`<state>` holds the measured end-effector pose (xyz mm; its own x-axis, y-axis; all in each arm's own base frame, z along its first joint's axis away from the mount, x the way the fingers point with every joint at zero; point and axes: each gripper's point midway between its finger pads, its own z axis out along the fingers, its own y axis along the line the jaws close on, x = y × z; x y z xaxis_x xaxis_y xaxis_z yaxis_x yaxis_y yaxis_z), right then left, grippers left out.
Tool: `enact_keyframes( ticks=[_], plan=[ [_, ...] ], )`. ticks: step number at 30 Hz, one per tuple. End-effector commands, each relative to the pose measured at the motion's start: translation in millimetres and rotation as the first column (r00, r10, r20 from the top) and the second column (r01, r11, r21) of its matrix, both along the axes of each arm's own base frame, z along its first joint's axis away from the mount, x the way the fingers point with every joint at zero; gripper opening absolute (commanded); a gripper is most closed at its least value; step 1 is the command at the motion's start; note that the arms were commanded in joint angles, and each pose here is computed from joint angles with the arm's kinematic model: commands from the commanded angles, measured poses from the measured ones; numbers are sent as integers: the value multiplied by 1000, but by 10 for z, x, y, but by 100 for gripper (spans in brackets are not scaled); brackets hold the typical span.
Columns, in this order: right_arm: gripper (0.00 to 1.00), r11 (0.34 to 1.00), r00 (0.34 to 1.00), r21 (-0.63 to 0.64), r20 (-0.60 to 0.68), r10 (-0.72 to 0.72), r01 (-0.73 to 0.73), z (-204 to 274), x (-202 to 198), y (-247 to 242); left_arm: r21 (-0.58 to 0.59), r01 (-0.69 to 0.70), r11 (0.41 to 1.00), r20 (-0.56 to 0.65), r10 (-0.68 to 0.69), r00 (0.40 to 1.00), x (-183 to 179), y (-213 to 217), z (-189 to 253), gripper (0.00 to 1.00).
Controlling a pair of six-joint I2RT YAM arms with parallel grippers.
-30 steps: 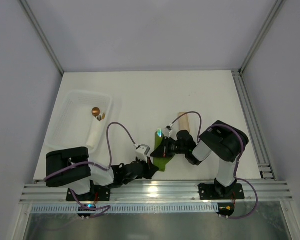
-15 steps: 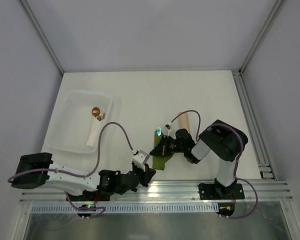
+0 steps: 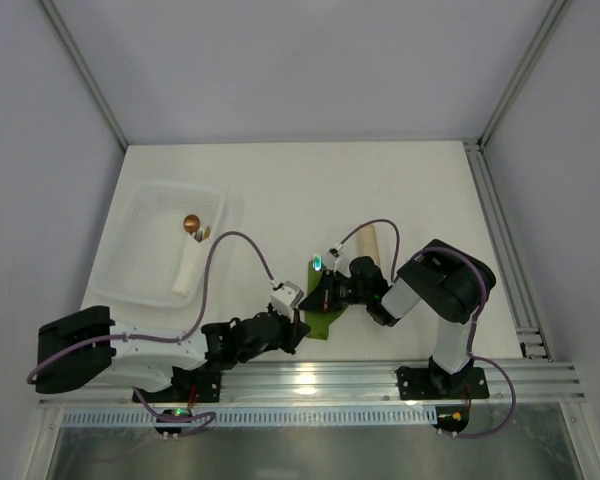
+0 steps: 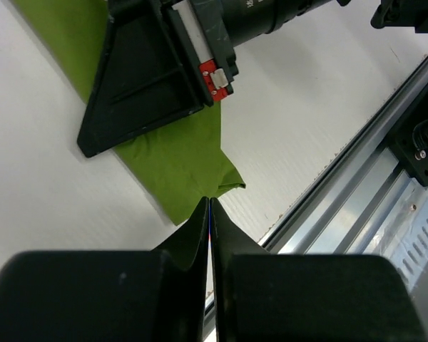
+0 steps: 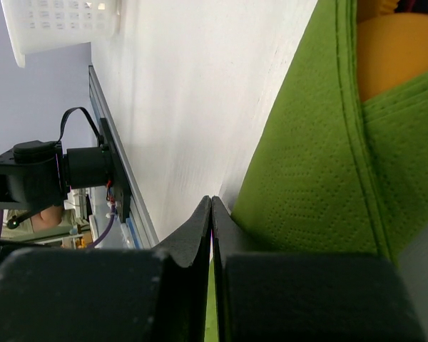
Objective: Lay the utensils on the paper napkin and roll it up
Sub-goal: Roll the napkin at the center of the board.
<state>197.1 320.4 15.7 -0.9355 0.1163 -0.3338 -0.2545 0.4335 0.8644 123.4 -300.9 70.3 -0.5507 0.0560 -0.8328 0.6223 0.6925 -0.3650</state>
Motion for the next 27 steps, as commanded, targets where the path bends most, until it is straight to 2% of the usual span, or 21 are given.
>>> enact_keyframes(
  ticks=[1,6,13,18,27],
  plan=[
    [4,993,1000,-112,0,-28,27,-274,10,-125,-72,54,996,12,-53,999,11,-342,246,0],
    [4,993,1000,-120,1,-19,19,-272,3,-113,-111,19,994,4,-19,1000,67,-424,235,0],
    [4,993,1000,-116,10,-7,8,-233,15,-80,-126,62,990,18,-60,998,41,-543,195,0],
    [4,993,1000,-118,8,-1,2,-226,6,-77,-92,57,994,23,-56,998,60,-523,5,0],
    [4,994,1000,-114,15,7,-5,-198,-6,-51,-4,-53,999,10,53,999,219,-445,-253,0]
  ],
)
